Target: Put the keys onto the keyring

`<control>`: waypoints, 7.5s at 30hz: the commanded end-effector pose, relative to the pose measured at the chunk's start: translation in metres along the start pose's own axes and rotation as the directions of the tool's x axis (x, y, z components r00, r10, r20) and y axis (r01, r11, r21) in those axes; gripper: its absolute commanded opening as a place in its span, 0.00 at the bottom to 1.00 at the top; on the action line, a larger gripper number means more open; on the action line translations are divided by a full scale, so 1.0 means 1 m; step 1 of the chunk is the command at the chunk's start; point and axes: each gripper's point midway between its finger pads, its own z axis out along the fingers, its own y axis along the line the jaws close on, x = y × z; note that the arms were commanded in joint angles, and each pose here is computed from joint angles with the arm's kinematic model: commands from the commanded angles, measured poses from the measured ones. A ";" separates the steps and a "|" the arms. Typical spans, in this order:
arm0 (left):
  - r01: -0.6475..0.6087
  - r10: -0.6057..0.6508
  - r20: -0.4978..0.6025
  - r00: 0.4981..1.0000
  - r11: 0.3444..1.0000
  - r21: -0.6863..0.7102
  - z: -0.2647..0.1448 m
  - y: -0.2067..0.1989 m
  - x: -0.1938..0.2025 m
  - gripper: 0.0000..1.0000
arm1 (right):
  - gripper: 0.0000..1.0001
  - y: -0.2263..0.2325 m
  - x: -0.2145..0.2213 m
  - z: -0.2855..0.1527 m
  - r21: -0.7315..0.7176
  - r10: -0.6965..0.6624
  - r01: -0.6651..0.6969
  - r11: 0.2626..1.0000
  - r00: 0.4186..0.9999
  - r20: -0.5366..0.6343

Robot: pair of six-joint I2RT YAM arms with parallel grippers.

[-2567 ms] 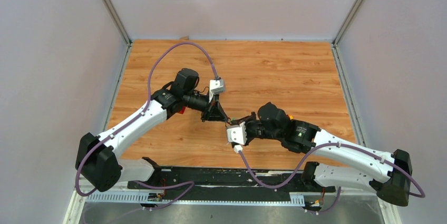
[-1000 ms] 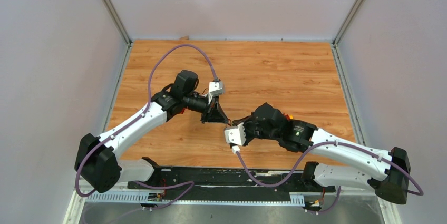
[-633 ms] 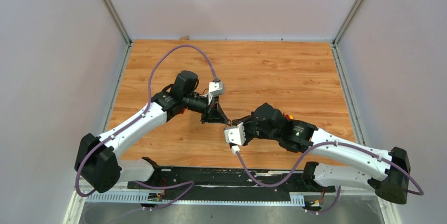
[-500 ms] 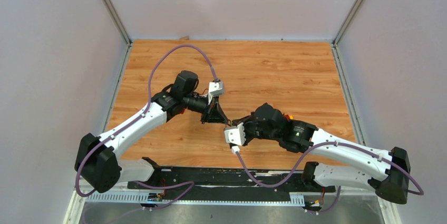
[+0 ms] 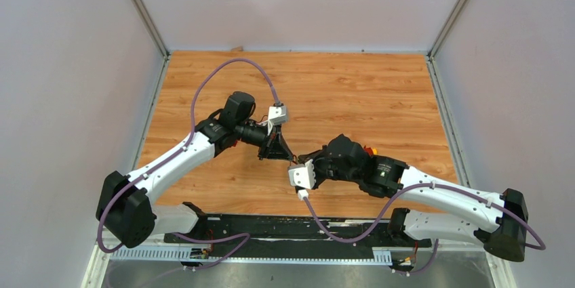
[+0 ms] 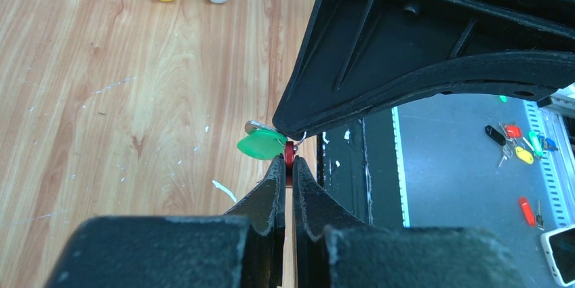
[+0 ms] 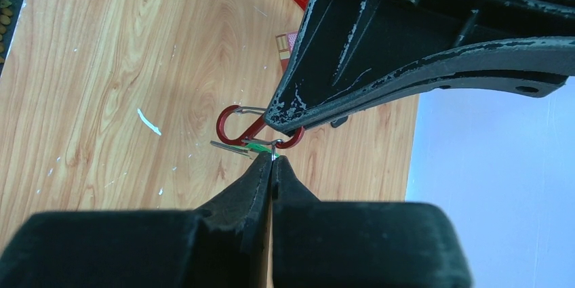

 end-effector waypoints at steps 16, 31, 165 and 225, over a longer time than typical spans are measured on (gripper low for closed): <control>-0.049 0.048 0.028 0.998 0.999 0.022 0.003 -0.003 -0.008 0.00 | 0.00 -0.021 -0.025 -0.001 0.093 -0.025 0.017 0.995 0.996 0.084; -0.063 0.062 0.029 0.998 0.998 0.021 0.001 -0.005 -0.010 0.00 | 0.00 -0.016 -0.019 -0.001 0.082 -0.046 0.041 0.996 0.997 0.064; -0.076 0.078 -0.026 0.997 0.995 0.067 0.011 -0.008 0.013 0.00 | 0.00 -0.052 -0.008 -0.006 0.302 -0.136 0.158 0.940 0.987 -0.090; -0.064 0.070 -0.067 0.995 0.995 0.077 0.016 -0.005 0.025 0.00 | 0.00 -0.040 -0.011 -0.001 0.142 -0.298 0.316 0.938 0.945 -0.136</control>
